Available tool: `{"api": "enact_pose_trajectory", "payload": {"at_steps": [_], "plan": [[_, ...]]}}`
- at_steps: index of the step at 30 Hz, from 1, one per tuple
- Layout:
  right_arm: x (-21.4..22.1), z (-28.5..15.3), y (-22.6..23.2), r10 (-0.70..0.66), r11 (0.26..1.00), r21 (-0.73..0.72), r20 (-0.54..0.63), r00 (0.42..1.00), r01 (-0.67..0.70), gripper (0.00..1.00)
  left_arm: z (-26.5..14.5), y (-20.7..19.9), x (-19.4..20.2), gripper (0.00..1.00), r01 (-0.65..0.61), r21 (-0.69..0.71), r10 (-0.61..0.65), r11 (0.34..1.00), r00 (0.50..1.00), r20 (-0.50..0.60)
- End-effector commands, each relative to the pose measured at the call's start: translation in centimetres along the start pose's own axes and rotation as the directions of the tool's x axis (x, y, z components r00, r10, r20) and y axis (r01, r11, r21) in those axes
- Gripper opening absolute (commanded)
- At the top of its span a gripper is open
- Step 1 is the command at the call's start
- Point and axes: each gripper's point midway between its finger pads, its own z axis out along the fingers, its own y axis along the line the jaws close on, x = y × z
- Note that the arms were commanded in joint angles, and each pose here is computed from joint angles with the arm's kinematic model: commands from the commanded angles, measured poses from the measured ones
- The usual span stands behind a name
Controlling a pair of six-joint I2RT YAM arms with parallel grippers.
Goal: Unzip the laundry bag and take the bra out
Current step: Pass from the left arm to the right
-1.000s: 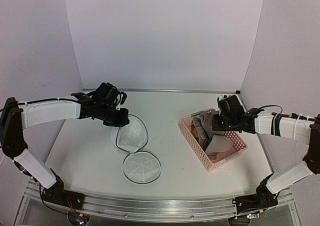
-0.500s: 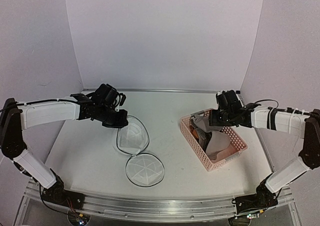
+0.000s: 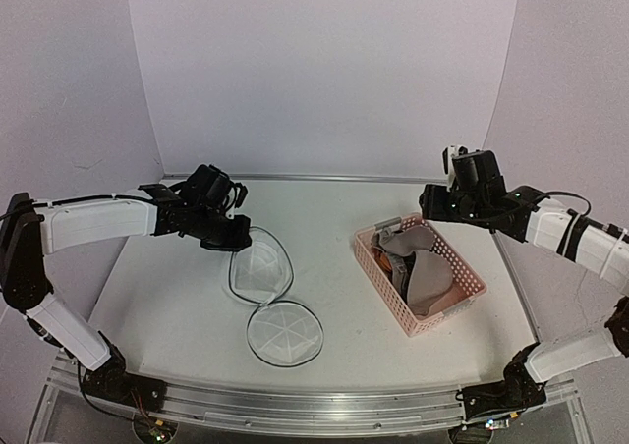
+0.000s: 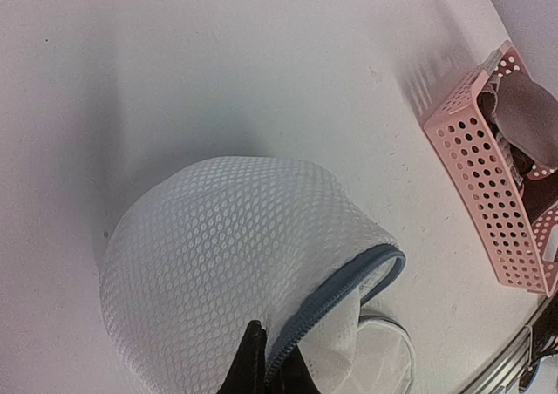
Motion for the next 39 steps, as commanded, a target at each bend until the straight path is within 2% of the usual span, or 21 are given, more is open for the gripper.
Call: {"api": "enact_pose_trajectory", "payload": {"at_steps": [1, 5, 11, 17, 29, 39], "plan": [[-2.3, -2.1, 2.2, 0.038, 0.990, -0.137, 0.035, 0.999, -0.033, 0.66, -0.6, -0.3, -0.9, 0.00, -0.021, 0.001, 0.021, 1.000, 0.999, 0.034], [-2.3, -3.0, 5.6, 0.035, 0.947, -0.318, -0.002, 0.999, -0.034, 0.66, -0.4, -0.1, -0.6, 0.00, -0.011, -0.007, 0.011, 1.000, 1.000, 0.027], [-0.5, -4.9, 11.4, -0.021, 0.874, -0.486, -0.035, 0.999, 0.002, 0.66, -0.1, 1.1, -0.4, 0.00, 0.023, -0.058, -0.021, 0.998, 0.999, 0.036], [4.8, -4.6, 15.7, -0.098, 0.849, -0.529, -0.124, 0.987, 0.018, 0.66, 0.9, 2.7, 0.5, 0.00, 0.072, -0.113, -0.070, 0.991, 0.997, 0.021], [15.6, -2.0, 20.6, -0.140, 0.806, -0.581, -0.374, 0.917, -0.114, 0.66, 1.1, 4.9, 2.2, 0.00, 0.155, -0.128, -0.154, 0.980, 0.988, 0.020], [20.2, 1.3, 24.1, -0.164, 0.787, -0.592, -0.472, 0.866, -0.174, 0.67, 0.9, 5.5, 3.5, 0.00, 0.169, -0.134, -0.169, 0.976, 0.986, 0.013]]}}
